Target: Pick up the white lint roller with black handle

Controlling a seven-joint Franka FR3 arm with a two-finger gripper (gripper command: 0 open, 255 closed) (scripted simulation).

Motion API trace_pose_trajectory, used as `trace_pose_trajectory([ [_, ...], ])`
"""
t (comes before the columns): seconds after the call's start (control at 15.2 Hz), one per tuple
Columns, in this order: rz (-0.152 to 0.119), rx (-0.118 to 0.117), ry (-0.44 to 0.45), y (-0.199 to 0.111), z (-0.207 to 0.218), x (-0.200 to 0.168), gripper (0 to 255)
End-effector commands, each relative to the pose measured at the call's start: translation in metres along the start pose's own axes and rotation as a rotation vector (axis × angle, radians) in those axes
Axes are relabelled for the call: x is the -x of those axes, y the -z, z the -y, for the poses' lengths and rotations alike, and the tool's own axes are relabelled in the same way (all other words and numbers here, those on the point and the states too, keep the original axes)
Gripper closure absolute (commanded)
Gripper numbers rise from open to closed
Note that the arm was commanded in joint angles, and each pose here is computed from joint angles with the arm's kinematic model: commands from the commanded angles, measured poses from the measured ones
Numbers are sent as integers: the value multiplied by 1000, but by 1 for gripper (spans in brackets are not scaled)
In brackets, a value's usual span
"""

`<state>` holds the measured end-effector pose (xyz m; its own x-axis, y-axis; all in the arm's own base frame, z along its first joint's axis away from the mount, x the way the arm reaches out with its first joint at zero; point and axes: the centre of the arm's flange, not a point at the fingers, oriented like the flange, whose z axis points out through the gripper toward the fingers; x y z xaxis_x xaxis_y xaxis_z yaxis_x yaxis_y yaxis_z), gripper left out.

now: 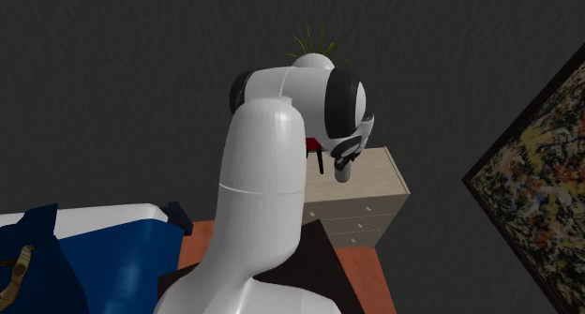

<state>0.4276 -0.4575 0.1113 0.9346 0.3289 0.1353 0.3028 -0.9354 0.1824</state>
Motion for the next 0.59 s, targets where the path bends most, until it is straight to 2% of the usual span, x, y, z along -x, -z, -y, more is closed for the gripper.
trace_pose_trajectory([
  [0.0, 0, 0, 0, 11, -2, -2, 255],
  [0.53, 0, 0, 0, 52, -10, -8, 255],
])
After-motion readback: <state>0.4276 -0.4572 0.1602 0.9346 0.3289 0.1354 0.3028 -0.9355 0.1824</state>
